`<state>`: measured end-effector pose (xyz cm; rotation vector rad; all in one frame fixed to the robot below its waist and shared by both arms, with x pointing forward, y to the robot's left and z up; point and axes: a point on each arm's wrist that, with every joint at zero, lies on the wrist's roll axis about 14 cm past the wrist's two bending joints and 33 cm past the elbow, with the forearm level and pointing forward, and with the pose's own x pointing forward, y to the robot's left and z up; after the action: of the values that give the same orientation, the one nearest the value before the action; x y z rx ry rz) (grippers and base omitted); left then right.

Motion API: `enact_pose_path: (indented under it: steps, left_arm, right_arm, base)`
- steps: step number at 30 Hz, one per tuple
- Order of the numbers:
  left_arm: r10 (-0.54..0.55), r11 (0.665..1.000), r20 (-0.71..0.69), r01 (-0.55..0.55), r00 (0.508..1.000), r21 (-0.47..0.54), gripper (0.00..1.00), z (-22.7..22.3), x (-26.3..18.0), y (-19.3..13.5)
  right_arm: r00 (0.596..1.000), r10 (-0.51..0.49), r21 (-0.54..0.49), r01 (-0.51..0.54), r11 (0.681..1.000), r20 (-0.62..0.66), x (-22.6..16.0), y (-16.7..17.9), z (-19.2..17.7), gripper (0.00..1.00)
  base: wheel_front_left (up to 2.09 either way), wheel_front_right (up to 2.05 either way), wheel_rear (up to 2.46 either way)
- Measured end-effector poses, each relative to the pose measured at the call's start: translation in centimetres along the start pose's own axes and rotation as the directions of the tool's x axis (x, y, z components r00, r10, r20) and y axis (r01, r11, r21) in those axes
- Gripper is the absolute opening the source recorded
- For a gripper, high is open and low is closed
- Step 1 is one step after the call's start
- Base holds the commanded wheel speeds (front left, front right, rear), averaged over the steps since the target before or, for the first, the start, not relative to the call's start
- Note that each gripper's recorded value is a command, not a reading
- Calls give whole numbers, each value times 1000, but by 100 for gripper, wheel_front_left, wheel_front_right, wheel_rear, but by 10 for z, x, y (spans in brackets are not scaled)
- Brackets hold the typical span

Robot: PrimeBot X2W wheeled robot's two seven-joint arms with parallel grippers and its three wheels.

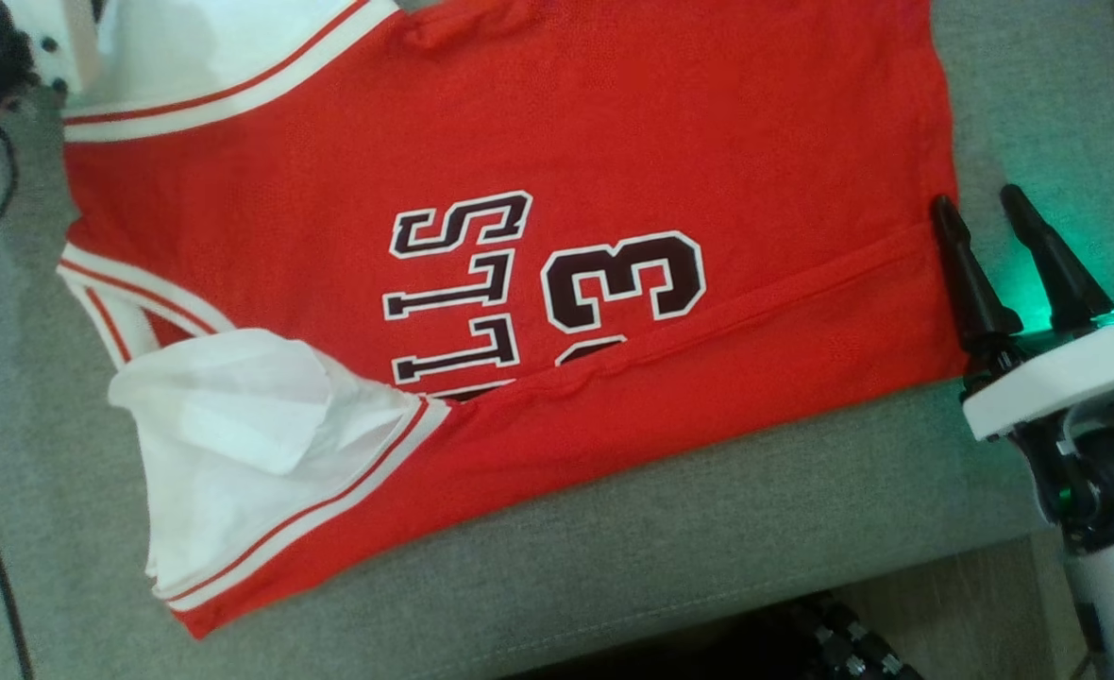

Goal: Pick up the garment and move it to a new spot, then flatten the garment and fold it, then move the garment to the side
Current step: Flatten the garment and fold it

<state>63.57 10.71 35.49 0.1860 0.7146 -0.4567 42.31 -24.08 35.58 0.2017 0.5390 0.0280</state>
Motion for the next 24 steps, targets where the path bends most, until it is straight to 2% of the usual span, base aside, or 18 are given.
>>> enact_pose_path:
  steps: [10,11,12,13,14,20,24]
  left_arm:
    - [-20,999,-18,21,1000,24,100,4,10,-3]
    - [-24,999,-20,24,1000,31,68,4,10,-3]
    - [-30,999,-24,31,999,35,45,5,10,-5]
    - [-42,998,-29,43,999,42,7,5,10,-8]
    - [-55,997,-33,56,998,45,0,5,11,-13]
    - [-79,995,-46,82,996,63,0,5,8,-17]
    - [-91,990,-8,91,996,109,0,11,-1,-23]
  right_arm:
    - [1000,-27,10,27,1000,5,-4,-9,-2,100]
    - [1000,-31,10,31,999,6,-4,-10,-2,100]
    - [999,-34,11,34,999,7,-5,-11,-3,100]
    - [999,-37,11,37,999,7,-5,-12,-3,100]
    - [999,-41,11,41,999,6,-6,-13,-3,100]
    - [999,-44,10,44,999,10,-6,-14,-1,100]
    - [999,-12,-3,12,1000,44,0,-5,16,100]
  base:
    - [0,0,0]
    - [0,0,0]
    - [0,0,0]
    - [0,0,0]
    - [0,0,0]
    - [0,0,0]
    - [0,0,0]
